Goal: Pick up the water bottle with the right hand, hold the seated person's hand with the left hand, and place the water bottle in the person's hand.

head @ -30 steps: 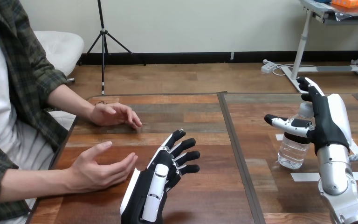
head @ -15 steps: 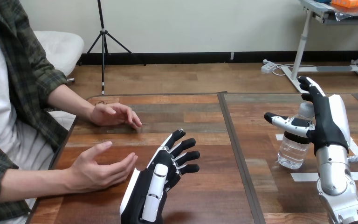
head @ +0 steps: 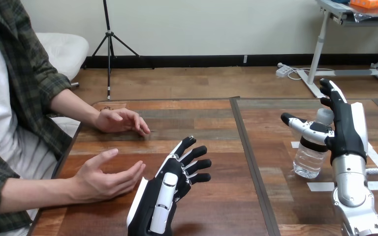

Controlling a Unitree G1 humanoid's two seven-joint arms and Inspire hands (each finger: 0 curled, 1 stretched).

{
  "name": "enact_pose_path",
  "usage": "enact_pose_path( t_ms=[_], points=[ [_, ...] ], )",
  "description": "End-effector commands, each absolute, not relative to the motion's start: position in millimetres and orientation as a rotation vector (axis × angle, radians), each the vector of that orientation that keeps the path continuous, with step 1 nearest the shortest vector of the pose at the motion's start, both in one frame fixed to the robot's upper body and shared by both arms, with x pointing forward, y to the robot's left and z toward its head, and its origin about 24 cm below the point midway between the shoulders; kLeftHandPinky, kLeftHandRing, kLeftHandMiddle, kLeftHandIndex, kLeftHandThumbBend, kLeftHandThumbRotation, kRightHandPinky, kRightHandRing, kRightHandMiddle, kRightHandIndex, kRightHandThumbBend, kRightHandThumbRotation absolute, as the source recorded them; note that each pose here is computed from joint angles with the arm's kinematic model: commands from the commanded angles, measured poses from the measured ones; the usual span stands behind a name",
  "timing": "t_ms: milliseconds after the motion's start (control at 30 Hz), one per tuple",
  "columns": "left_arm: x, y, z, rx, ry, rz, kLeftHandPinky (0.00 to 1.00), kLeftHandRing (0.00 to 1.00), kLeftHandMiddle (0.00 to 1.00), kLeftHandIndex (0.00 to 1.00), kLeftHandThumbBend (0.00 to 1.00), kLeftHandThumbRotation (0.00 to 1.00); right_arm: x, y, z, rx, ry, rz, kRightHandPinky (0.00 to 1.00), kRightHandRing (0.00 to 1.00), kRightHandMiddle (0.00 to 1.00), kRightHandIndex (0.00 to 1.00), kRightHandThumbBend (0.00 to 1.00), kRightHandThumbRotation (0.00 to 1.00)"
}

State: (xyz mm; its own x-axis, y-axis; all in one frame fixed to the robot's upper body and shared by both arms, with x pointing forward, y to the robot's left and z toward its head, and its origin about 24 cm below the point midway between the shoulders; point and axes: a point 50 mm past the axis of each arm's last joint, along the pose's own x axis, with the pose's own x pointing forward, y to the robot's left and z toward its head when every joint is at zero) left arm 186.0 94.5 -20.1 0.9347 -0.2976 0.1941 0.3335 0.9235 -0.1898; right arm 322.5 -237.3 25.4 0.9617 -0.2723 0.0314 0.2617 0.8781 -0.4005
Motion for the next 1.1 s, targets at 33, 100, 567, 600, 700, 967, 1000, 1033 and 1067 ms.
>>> enact_pose_path(
  t_ms=[33, 100, 567, 600, 700, 967, 1000, 1033, 1067],
  points=[
    [195, 82, -1, -0.272, -0.263, -0.323, 0.72, 0.79, 0.84, 0.90, 0.47, 1.00, 318, -228, 4, -0.335, 0.128, -0.265, 0.88, 0.91, 0.93, 0.93, 0.64, 0.00],
    [195, 82, -1, -0.272, -0.263, -0.323, 0.72, 0.80, 0.85, 0.90, 0.47, 1.00, 318, -227, 3, -0.323, 0.133, -0.267, 0.89, 0.92, 0.93, 0.93, 0.64, 0.00],
    [195, 83, -1, -0.269, -0.263, -0.316, 0.73, 0.81, 0.85, 0.90, 0.47, 1.00, 316, -221, -4, -0.152, 0.132, -0.277, 0.93, 0.94, 0.95, 0.94, 0.61, 0.00],
    [195, 83, -1, -0.269, -0.264, -0.316, 0.73, 0.81, 0.85, 0.90, 0.47, 1.00, 316, -221, -4, -0.146, 0.131, -0.277, 0.93, 0.94, 0.95, 0.94, 0.61, 0.00],
    [195, 84, -1, -0.266, -0.265, -0.314, 0.73, 0.81, 0.85, 0.90, 0.47, 1.00, 316, -220, -5, -0.123, 0.125, -0.277, 0.95, 0.95, 0.95, 0.94, 0.60, 0.00],
    [196, 84, -1, -0.260, -0.270, -0.317, 0.73, 0.80, 0.85, 0.90, 0.46, 1.00, 314, -219, -7, -0.090, 0.121, -0.279, 0.97, 0.96, 0.96, 0.95, 0.59, 0.00],
    [196, 84, -1, -0.260, -0.270, -0.317, 0.73, 0.80, 0.85, 0.90, 0.46, 1.00, 313, -219, -8, -0.090, 0.120, -0.279, 0.97, 0.96, 0.96, 0.95, 0.59, 0.00],
    [196, 84, -1, -0.261, -0.268, -0.317, 0.73, 0.80, 0.85, 0.90, 0.45, 1.00, 313, -219, -8, -0.090, 0.118, -0.280, 0.97, 0.96, 0.96, 0.95, 0.59, 0.00],
    [196, 84, -1, -0.262, -0.267, -0.316, 0.73, 0.80, 0.85, 0.90, 0.46, 1.00, 313, -219, -8, -0.090, 0.117, -0.280, 0.97, 0.96, 0.96, 0.95, 0.59, 0.00]
  ],
)
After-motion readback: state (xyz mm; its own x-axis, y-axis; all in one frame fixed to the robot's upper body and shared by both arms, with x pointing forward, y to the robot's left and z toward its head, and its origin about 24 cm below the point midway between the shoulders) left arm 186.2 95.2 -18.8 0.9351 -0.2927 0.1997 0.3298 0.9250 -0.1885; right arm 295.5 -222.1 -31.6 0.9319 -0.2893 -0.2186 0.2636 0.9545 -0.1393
